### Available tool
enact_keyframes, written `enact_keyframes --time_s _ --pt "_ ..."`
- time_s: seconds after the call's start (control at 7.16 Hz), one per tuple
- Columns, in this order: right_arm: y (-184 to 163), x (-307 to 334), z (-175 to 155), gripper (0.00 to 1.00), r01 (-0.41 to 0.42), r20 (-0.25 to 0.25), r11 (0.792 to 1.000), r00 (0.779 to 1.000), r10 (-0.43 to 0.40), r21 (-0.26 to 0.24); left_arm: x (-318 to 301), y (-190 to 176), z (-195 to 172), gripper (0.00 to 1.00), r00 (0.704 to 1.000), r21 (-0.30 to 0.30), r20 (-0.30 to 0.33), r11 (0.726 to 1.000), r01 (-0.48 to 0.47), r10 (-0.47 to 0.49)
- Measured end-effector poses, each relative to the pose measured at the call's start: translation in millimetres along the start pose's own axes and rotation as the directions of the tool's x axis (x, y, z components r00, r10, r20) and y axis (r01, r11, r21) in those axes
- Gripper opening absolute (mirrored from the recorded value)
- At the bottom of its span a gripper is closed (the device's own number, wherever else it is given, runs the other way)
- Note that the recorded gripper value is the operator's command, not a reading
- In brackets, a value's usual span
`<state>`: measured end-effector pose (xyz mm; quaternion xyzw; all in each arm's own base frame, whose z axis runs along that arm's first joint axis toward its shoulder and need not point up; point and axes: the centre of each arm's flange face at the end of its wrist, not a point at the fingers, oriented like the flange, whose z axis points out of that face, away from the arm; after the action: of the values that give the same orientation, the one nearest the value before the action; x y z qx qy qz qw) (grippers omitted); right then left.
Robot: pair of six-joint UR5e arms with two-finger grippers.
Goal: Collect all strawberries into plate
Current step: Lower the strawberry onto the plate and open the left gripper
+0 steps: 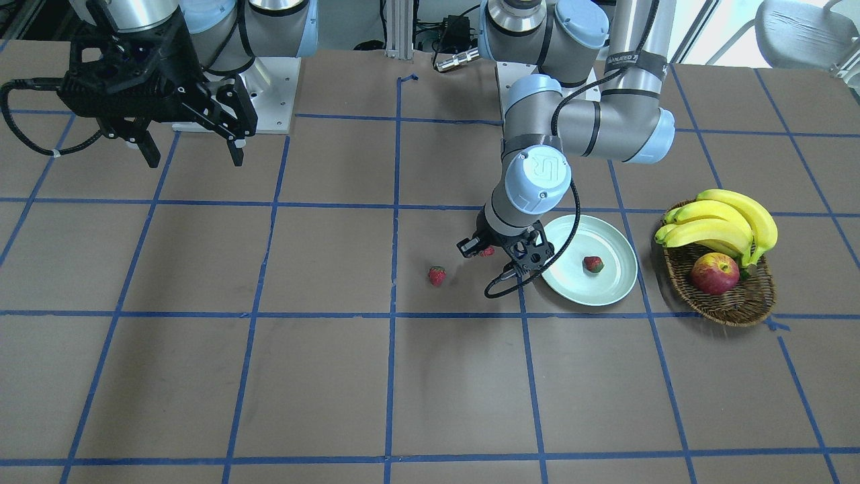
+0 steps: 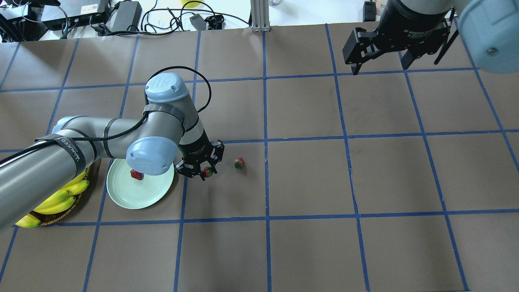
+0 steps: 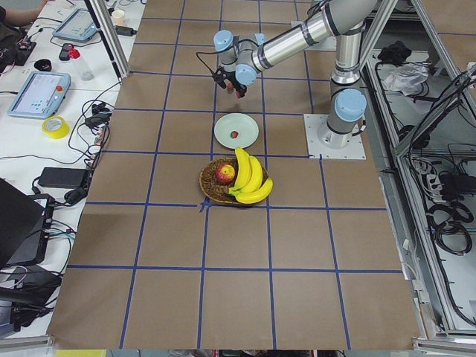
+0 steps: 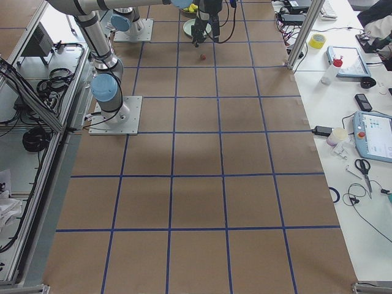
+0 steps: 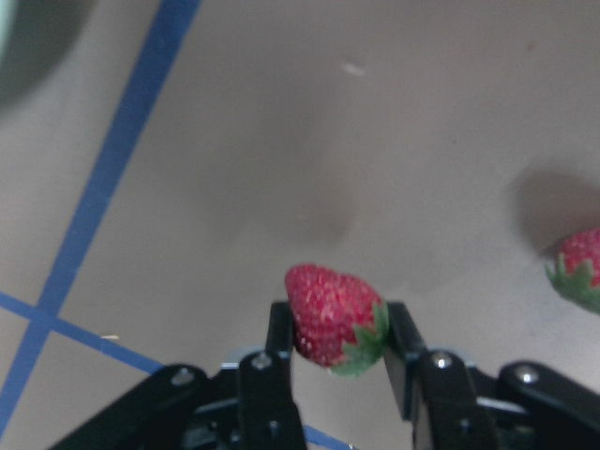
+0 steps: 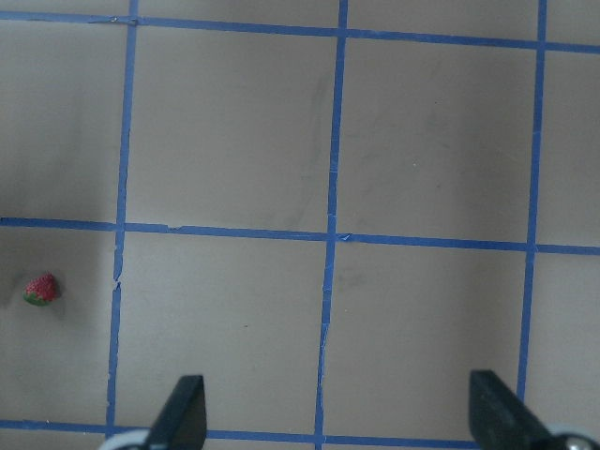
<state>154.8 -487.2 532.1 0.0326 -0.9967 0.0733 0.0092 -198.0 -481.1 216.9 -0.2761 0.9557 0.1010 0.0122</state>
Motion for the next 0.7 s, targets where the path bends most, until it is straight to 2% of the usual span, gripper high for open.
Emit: enact_keyframes --time_s 0.14,0.28,0.42,0.7 --pt "0 0 0 1.00 0.000 0.000 1.000 1.000 0.000 0.000 -2 -8 -16 0.00 0.999 0.049 0.017 0.998 -0.041 0.040" --pt "0 0 0 1.00 0.000 0.001 1.000 1.000 0.000 0.000 -11 -18 -25 0.00 0.997 0.073 0.035 0.994 -0.077 0.075" --pt "0 0 0 1.00 0.000 0.001 1.000 1.000 0.000 0.000 -27 -35 -28 0.00 0.994 0.072 0.050 0.992 -0.103 0.099" --pt "0 0 1 1.00 0.000 0.000 1.000 1.000 0.000 -0.001 -67 -72 -17 0.00 0.983 0.013 0.072 0.985 -0.173 0.171"
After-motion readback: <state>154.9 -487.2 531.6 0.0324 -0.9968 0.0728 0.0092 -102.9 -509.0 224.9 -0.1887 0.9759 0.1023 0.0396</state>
